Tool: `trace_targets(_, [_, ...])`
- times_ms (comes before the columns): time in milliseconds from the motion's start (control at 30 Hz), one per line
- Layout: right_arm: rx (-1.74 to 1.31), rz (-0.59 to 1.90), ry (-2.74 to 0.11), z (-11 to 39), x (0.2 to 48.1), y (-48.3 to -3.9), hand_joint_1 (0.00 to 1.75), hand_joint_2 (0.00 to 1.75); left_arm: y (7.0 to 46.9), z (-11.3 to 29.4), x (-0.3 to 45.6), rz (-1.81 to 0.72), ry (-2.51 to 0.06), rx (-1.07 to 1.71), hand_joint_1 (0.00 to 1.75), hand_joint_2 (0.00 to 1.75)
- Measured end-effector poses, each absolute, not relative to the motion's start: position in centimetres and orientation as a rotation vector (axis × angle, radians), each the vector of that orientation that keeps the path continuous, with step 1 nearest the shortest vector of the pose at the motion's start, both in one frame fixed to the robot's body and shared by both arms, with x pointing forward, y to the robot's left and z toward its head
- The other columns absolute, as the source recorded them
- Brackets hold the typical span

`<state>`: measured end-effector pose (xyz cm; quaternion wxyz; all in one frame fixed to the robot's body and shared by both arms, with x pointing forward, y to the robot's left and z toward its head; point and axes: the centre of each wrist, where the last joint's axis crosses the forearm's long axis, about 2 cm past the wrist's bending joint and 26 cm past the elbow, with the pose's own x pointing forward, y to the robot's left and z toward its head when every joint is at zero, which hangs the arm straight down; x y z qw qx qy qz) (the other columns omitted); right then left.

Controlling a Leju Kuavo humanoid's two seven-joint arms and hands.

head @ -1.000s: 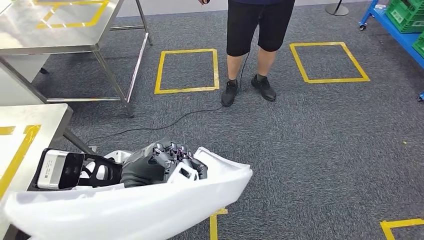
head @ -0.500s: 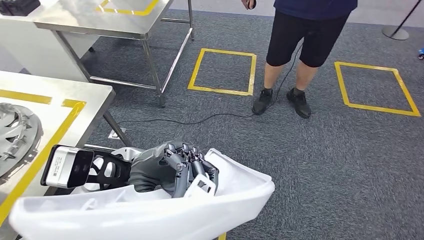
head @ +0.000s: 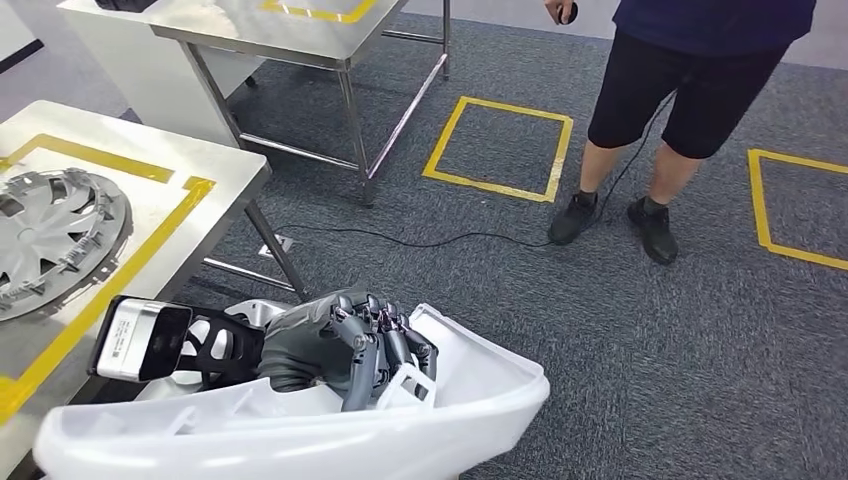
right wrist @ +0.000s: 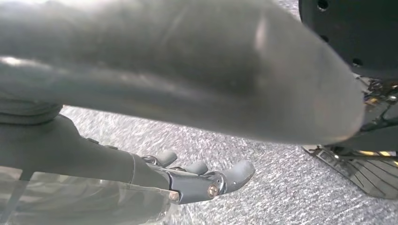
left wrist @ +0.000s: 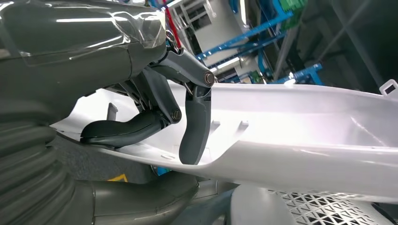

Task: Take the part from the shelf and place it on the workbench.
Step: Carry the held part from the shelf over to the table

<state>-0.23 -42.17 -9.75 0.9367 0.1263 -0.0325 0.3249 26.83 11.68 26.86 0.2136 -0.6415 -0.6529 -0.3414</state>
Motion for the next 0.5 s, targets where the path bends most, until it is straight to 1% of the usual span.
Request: trace_targets(500, [0.267,0.664,-0.071,-9.87,-0.47,-41.69,0.0,0.0,11.74,27.16,26.62,-0.961,-1.831,-1.777,1.75,1.75])
